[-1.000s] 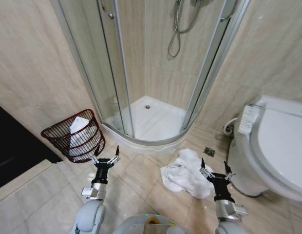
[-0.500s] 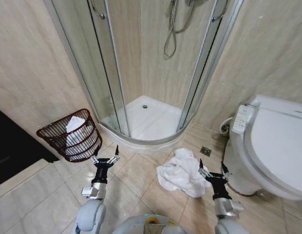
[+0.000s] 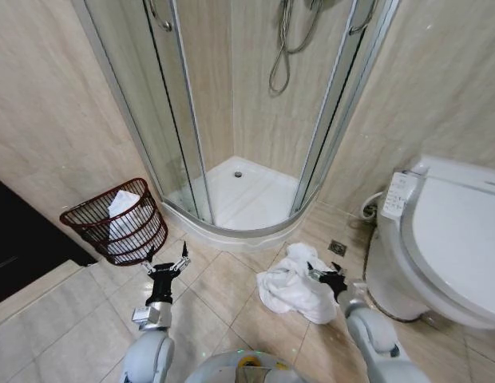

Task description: Discard the used towel into the hamper.

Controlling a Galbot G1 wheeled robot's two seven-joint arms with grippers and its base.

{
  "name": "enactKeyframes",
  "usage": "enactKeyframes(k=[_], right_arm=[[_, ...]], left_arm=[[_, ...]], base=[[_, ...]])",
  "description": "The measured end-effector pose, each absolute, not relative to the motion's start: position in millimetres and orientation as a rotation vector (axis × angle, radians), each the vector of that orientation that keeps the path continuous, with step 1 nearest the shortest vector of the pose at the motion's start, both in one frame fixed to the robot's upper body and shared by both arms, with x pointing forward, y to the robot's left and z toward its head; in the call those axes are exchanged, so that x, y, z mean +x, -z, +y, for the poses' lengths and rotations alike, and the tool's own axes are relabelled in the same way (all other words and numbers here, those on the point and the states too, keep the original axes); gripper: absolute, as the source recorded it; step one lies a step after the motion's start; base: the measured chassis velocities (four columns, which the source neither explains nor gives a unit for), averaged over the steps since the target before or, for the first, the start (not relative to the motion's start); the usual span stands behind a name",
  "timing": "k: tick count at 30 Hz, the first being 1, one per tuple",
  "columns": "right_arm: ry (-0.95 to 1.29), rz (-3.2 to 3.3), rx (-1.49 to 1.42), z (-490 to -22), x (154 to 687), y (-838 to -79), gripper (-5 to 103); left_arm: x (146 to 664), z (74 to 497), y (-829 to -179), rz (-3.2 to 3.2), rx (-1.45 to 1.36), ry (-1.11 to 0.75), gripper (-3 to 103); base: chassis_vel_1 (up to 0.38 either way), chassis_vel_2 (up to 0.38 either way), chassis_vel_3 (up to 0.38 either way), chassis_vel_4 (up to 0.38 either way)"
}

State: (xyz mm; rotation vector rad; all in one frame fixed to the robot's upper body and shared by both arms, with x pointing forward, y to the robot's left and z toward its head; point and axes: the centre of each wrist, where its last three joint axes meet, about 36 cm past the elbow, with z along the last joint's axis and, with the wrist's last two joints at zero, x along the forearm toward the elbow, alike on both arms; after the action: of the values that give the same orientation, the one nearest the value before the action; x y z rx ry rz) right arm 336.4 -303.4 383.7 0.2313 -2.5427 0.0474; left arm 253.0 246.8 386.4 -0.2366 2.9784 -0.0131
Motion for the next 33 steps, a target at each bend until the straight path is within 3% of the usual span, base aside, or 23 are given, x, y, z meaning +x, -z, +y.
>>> enactKeyframes(k=[5, 14, 33], right_arm=[[-0.094, -2.435, 0.284, -298, 331, -384, 100], [-0.141, -2.359, 0.166, -318, 380, -331, 100], [-0.026, -2.318, 0.254, -337, 439, -269, 100]], left_arm=[[251, 247, -378, 2.986, -0.253, 0.033, 100], [256, 246, -382, 2.965, -0.232, 0.036, 100], [269, 253, -394, 2.950, -0.186, 0.010, 100]], base=[[0.000, 0.000, 0.000, 0.000], [0.000, 0.000, 0.000, 0.000], [0.000, 0.000, 0.000, 0.000]])
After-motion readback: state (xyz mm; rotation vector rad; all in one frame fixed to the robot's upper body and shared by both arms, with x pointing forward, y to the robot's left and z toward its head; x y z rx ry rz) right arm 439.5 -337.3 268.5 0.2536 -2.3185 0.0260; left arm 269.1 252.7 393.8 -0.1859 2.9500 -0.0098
